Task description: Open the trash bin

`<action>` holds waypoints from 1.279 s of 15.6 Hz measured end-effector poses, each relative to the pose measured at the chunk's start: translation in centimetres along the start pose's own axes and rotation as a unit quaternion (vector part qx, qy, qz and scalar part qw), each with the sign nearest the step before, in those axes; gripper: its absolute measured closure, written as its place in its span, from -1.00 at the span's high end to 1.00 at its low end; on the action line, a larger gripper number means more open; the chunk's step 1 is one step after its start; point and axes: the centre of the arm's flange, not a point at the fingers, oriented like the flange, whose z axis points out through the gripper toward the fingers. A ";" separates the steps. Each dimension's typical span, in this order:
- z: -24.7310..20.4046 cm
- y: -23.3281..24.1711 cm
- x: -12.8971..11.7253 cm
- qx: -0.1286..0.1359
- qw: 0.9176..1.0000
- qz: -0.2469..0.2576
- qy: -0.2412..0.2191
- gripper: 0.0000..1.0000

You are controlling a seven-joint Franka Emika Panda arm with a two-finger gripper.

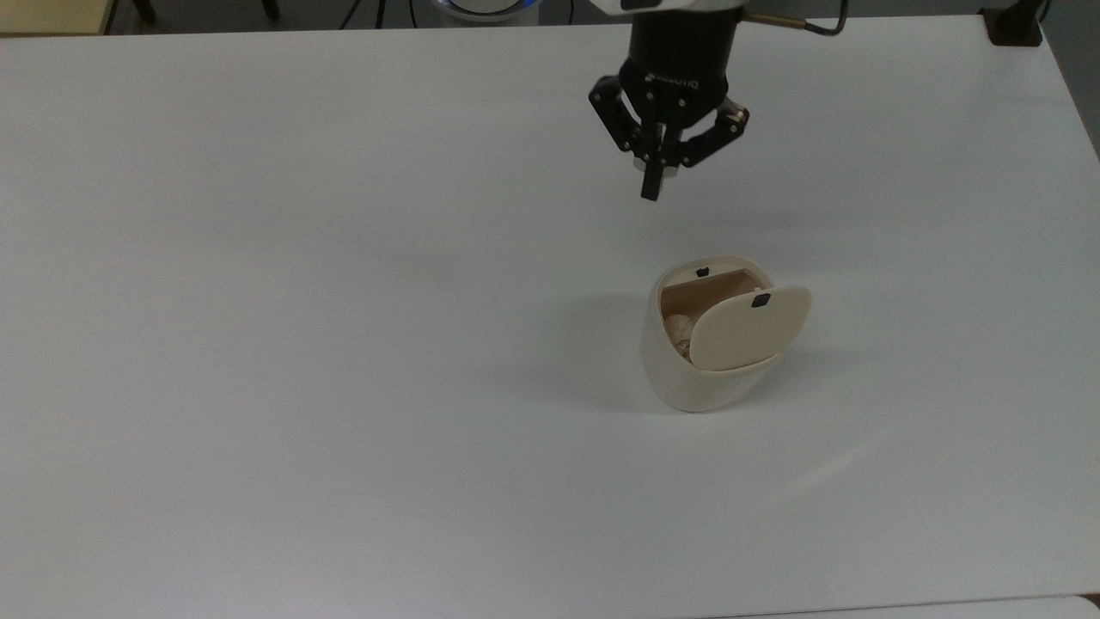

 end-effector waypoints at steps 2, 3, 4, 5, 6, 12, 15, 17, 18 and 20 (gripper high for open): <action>-1.2 1.6 0.4 -0.013 1.000 0.011 -0.009 -0.98; -1.8 2.6 0.7 -0.017 0.999 0.019 -0.018 -0.98; -2.4 3.9 1.0 -0.018 0.999 0.024 -0.032 -0.98; -3.1 5.2 1.3 -0.017 0.998 0.024 -0.050 -0.98; -3.7 6.7 1.6 -0.015 0.997 0.019 -0.068 -0.98; -5.6 14.3 3.1 -0.010 0.994 -0.002 -0.105 -0.98; -4.9 17.1 3.3 -0.002 0.993 -0.023 -0.118 -0.98; -4.7 18.7 3.7 0.001 0.992 -0.038 -0.121 -0.98; -4.8 19.5 3.9 0.002 0.992 -0.046 -0.120 -0.98; -4.8 20.4 4.2 0.004 0.991 -0.063 -0.120 -0.98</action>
